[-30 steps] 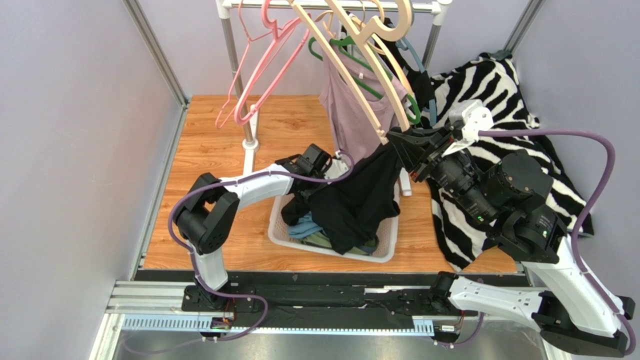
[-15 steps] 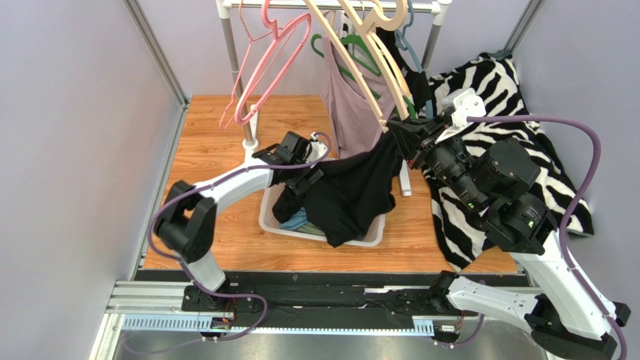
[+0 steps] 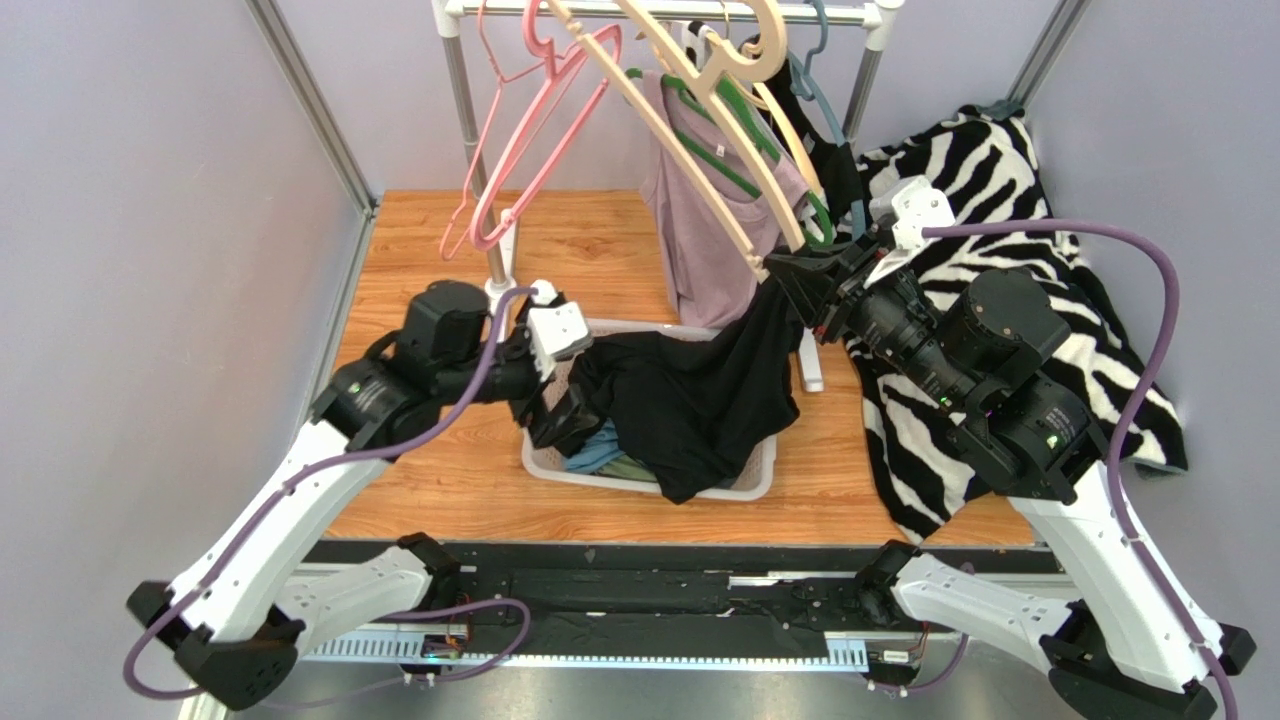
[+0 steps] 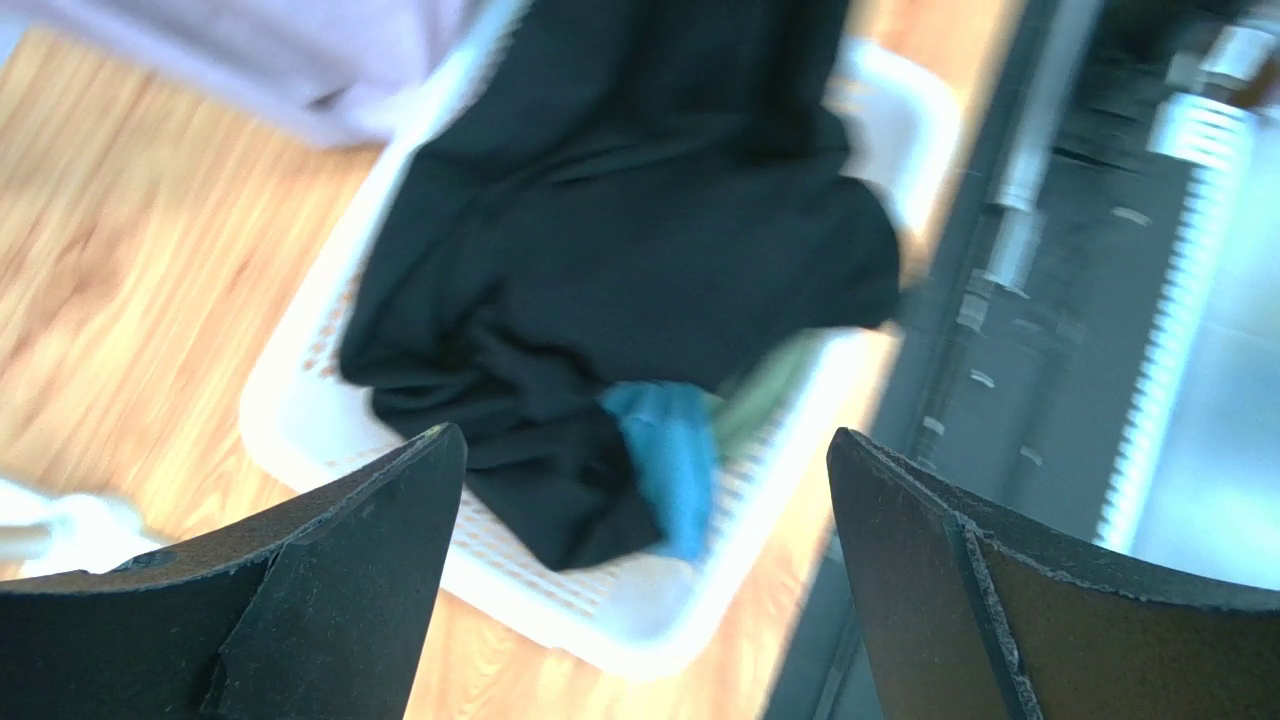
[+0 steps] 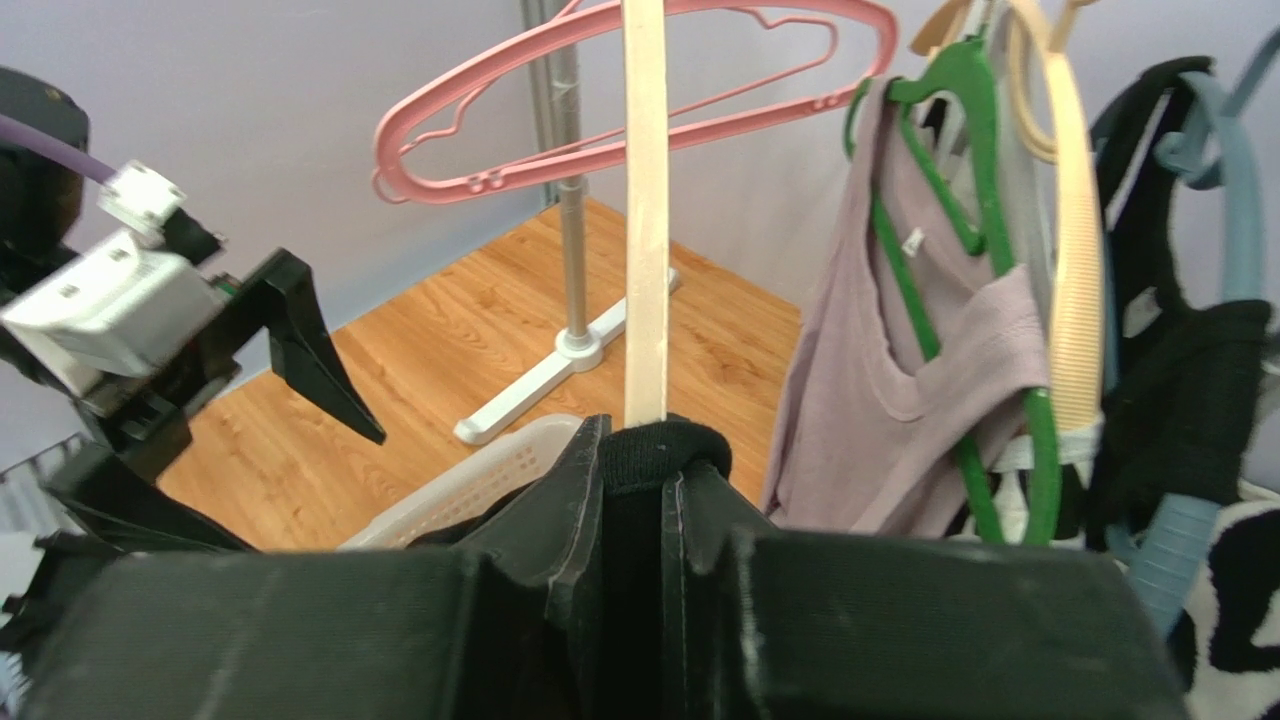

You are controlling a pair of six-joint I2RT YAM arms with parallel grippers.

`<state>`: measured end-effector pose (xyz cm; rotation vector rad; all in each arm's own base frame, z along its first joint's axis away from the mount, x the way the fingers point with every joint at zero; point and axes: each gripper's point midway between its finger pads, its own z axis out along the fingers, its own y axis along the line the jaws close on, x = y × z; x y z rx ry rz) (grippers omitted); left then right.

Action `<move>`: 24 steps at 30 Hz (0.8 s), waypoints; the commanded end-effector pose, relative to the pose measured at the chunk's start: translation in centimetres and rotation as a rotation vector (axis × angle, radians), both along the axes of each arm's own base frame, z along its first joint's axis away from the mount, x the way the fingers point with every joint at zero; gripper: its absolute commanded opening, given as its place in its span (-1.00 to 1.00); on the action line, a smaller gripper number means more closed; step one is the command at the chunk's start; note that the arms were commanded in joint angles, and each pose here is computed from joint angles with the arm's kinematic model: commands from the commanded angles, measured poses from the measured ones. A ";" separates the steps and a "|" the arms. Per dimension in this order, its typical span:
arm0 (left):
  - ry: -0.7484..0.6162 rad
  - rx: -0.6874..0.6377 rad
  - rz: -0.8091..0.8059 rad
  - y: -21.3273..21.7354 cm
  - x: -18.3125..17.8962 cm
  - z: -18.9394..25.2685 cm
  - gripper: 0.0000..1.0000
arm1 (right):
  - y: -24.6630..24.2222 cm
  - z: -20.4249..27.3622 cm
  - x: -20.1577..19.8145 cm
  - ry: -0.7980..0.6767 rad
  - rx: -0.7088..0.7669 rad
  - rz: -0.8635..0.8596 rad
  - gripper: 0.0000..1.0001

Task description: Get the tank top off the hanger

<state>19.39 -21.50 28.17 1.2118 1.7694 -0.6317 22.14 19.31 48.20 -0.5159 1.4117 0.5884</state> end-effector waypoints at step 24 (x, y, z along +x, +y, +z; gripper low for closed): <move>-0.897 -0.046 -0.134 10.5 -11.3 20.0 0.98 | 5.4 -7.8 -8.9 0.035 -0.391 0.722 -1.00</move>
